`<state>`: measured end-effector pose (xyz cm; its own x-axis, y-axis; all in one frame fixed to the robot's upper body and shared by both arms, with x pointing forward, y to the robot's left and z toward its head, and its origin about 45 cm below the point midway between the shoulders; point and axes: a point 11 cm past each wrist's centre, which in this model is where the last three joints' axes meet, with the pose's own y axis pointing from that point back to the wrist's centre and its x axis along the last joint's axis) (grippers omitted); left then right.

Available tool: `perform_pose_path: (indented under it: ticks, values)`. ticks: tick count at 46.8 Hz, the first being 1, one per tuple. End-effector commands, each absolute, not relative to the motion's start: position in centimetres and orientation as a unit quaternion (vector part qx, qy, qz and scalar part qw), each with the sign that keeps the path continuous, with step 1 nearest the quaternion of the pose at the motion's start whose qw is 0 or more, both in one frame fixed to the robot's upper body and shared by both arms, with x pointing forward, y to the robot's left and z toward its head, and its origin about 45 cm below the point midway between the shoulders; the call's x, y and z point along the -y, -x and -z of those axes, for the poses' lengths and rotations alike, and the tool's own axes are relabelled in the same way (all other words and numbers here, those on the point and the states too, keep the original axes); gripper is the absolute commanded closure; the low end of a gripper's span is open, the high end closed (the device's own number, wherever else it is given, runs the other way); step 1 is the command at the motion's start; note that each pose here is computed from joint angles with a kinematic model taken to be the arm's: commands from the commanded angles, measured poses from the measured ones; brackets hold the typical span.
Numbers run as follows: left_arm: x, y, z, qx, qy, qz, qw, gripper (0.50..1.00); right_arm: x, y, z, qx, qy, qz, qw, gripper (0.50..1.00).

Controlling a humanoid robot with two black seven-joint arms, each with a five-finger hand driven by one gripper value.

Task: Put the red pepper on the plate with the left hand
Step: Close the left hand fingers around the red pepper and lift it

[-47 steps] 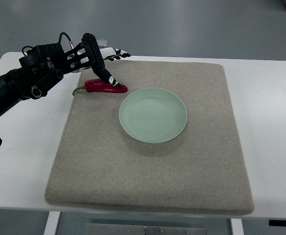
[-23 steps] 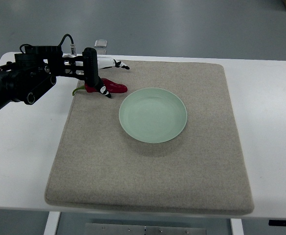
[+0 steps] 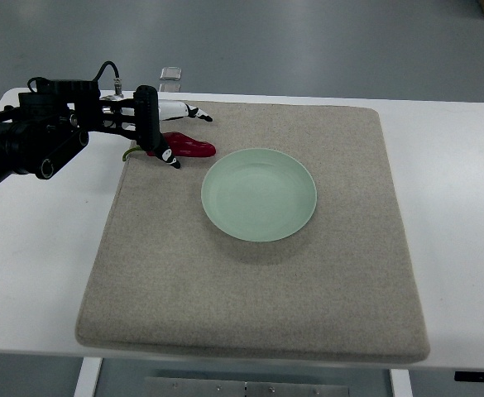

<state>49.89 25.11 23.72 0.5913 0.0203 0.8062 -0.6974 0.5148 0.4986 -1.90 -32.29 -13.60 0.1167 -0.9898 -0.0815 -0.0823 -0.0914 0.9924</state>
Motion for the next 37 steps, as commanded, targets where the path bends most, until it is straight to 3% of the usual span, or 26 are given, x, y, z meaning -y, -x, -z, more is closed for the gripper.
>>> perform_pose_path:
  ticks: [1, 13, 22, 37]
  values:
    - [-25.25, -49.84, -23.55, 0.387, -0.436, -0.231, 0.779, 0.527, 32.29, 1.90, 13.60, 0.470, -0.570, 0.470, 0.483, 0.572]
    - [-25.60, -50.04, -23.79, 0.387, -0.440, -0.236, 0.775, 0.649, 32.29, 1.90, 13.60, 0.470, -0.570, 0.470, 0.483, 0.572]
    - [-25.60, -50.07, -23.83, 0.389, -0.440, -0.237, 0.774, 0.797, 32.29, 1.90, 13.60, 0.470, -0.570, 0.470, 0.483, 0.572]
    - [-25.75, -49.82, -23.25, 0.383, -0.442, -0.235, 0.776, 0.795, 32.29, 1.90, 13.60, 0.470, -0.570, 0.470, 0.483, 0.572]
